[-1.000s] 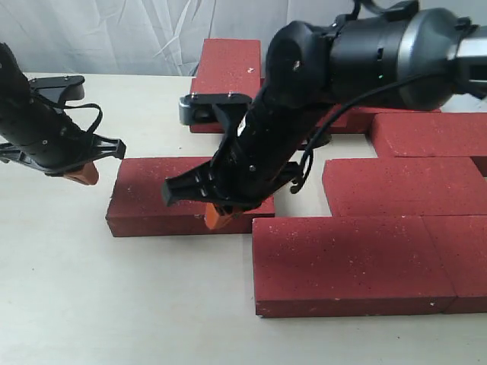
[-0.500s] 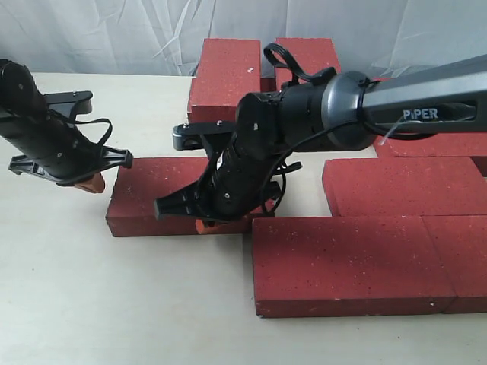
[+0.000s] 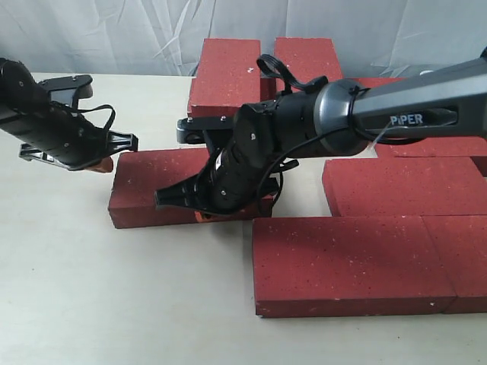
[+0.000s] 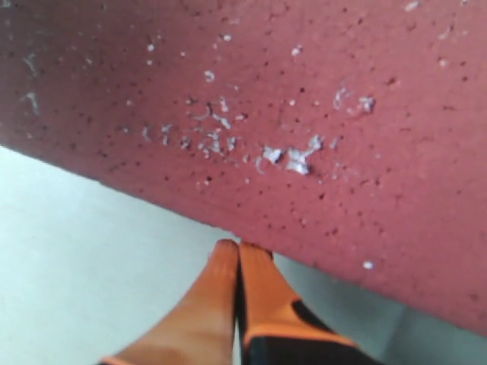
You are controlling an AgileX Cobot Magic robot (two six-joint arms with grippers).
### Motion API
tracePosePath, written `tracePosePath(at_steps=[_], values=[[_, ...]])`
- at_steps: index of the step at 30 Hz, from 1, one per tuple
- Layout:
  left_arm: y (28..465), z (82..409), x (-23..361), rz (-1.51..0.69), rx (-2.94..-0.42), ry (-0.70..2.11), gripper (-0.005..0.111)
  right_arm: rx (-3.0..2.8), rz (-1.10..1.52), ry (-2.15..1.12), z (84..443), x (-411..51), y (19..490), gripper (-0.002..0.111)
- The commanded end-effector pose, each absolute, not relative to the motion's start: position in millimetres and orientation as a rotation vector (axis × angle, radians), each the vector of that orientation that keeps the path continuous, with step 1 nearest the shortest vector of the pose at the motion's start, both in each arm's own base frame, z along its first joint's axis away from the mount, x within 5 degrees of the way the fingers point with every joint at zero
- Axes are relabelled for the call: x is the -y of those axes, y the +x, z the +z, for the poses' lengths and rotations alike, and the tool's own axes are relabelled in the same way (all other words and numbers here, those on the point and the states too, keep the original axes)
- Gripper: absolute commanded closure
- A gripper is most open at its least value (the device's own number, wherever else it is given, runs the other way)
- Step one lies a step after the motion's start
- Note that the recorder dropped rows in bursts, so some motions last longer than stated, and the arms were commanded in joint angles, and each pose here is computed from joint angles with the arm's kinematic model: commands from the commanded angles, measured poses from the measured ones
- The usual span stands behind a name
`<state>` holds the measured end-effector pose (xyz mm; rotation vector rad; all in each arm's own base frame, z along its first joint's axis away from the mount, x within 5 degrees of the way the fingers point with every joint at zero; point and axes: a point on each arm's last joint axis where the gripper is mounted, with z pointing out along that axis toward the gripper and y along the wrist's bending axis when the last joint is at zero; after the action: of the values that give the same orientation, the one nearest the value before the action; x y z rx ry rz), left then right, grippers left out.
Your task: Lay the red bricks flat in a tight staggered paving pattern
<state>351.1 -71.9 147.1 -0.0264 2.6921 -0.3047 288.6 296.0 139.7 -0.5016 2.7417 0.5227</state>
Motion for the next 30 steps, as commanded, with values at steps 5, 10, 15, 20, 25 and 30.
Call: tracePosePath(at_steps=[5,10,15,20,25,30], values=[[351,130,74,-0.308,-2.747,-0.028,0.107,-2.681,0.542,-0.440,143,-298,295,0.109],[350,133,75,-0.306,-2.800,0.029,0.107,-2.667,0.530,-0.409,144,-297,297,0.109],[351,134,75,-0.297,-2.805,0.049,0.107,-2.656,0.503,-0.379,144,-296,300,0.109],[356,135,75,-0.305,-2.751,0.004,0.107,-2.654,0.497,-0.343,144,-295,301,0.109],[360,132,76,-0.324,-2.721,-0.052,0.107,-2.654,0.497,-0.343,144,-295,301,0.109],[360,116,85,-0.323,-2.742,-0.041,0.107,-2.659,0.494,-0.344,144,-295,301,0.109]])
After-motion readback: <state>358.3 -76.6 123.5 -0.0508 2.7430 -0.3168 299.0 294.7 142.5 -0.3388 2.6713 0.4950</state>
